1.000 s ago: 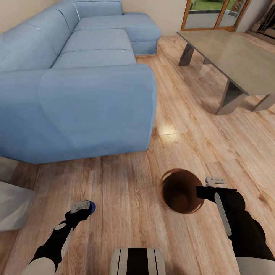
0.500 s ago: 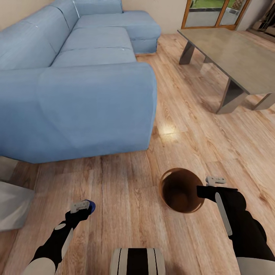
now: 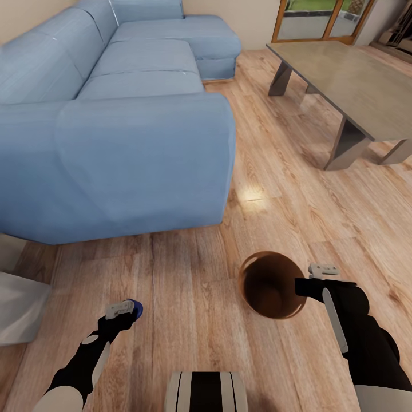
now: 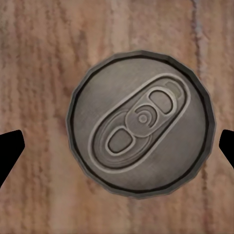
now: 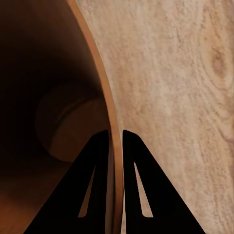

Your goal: Put the three can of soda from the living room inside the tash can in the kitchen.

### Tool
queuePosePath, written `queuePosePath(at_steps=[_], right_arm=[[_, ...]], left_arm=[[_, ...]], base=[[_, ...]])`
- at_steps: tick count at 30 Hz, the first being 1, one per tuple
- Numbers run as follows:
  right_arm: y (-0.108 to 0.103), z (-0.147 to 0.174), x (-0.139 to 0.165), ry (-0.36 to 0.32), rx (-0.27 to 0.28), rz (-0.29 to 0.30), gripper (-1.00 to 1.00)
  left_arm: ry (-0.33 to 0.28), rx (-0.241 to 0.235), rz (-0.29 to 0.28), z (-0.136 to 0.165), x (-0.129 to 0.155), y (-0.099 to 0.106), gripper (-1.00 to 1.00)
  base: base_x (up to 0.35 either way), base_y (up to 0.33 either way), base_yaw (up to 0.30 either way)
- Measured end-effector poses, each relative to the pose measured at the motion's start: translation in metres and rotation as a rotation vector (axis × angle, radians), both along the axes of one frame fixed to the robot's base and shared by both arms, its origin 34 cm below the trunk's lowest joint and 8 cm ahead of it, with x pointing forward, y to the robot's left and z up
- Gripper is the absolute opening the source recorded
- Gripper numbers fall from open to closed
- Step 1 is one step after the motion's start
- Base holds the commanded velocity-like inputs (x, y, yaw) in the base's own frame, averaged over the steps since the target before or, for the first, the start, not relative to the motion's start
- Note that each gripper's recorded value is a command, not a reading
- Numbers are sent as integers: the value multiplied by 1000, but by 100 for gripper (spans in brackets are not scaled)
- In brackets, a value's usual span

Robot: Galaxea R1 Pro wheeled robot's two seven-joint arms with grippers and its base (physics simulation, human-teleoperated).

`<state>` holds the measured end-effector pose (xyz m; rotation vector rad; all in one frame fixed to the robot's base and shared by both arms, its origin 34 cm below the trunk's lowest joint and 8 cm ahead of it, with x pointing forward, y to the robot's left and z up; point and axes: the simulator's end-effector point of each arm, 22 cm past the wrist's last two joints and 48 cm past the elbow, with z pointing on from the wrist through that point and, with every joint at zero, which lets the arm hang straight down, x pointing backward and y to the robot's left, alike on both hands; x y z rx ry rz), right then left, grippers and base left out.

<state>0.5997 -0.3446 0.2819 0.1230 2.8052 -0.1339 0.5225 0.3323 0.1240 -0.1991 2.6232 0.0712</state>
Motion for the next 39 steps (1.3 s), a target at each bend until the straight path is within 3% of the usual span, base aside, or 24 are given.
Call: queuePosePath(at_steps=[16, 19, 39], right_arm=[[1, 0, 2, -1, 0, 1, -100], [-3, 7, 13, -51, -22, 9, -100], [-3, 10, 15, -60, -22, 11, -100]], left_arm=[[5, 0, 1, -3, -1, 0, 100], [6, 0, 1, -3, -1, 0, 100], [5, 0, 1, -3, -1, 0, 100]], base=[[0, 0, 0], [0, 0, 0], [0, 0, 0]])
